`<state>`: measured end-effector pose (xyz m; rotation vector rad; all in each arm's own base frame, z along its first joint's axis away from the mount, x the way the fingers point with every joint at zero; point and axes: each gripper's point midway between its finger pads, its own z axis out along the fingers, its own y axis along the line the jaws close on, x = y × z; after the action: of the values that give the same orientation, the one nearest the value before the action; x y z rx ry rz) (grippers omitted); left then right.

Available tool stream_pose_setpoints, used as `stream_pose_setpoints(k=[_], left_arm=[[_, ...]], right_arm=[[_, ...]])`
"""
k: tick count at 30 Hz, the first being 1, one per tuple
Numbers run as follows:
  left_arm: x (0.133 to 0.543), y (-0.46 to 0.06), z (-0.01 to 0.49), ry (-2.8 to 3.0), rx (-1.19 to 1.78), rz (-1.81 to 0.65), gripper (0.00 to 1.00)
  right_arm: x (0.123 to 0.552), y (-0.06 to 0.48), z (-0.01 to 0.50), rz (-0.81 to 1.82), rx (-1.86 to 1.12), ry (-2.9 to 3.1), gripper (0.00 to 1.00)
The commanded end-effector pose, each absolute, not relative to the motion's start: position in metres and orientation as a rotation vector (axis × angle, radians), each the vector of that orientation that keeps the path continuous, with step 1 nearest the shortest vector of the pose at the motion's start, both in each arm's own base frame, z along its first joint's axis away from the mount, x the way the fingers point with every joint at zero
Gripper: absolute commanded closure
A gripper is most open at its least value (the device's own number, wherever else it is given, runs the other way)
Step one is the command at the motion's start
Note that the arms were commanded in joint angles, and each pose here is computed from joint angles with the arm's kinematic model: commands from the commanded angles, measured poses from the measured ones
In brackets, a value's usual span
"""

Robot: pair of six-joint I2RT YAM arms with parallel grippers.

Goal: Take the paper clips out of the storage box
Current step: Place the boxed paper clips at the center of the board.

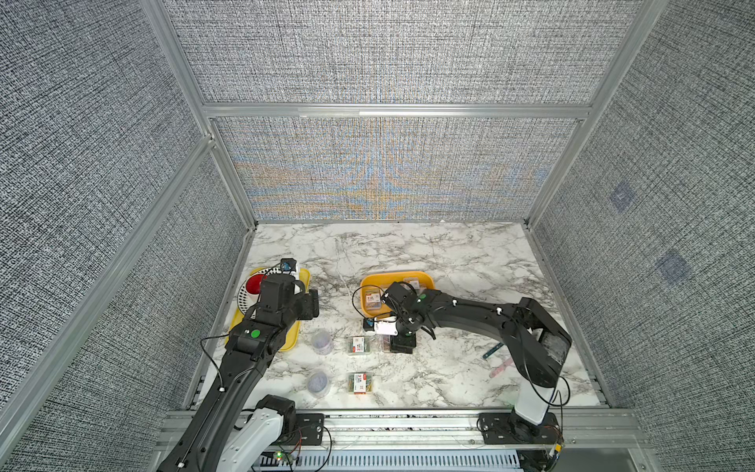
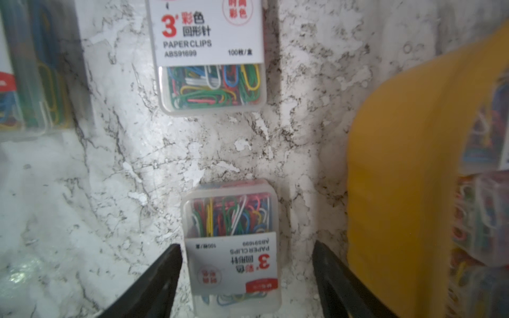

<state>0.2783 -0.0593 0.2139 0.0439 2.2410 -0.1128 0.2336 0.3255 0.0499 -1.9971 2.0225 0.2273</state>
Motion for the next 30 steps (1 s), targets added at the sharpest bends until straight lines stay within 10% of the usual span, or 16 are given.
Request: stream_pose_setpoints(k=[1,14,20,30], left_arm=[[0.281,-0.06,0.218,2.222,0.048,-0.115,0.22],[0.288,-0.058,0.205,2.267,0.004,-0.1,0.24],[0.285,-0.092,0.176,2.487,0.111,-0.228,0.28],[0.301,-0.203,0.215,2.544,0.319,-0.311,0.3]], right_arm=[[0.241,0.329,0.068,0.208,-1.944,2.018,0.18],[0.272,0.321,0.185,0.35,-1.39,2.004,0.17],[0.342,0.231,0.2,0.324,-0.621,2.369,0.24],[0.343,0.085,0.185,0.187,0.031,2.408,0.21]])
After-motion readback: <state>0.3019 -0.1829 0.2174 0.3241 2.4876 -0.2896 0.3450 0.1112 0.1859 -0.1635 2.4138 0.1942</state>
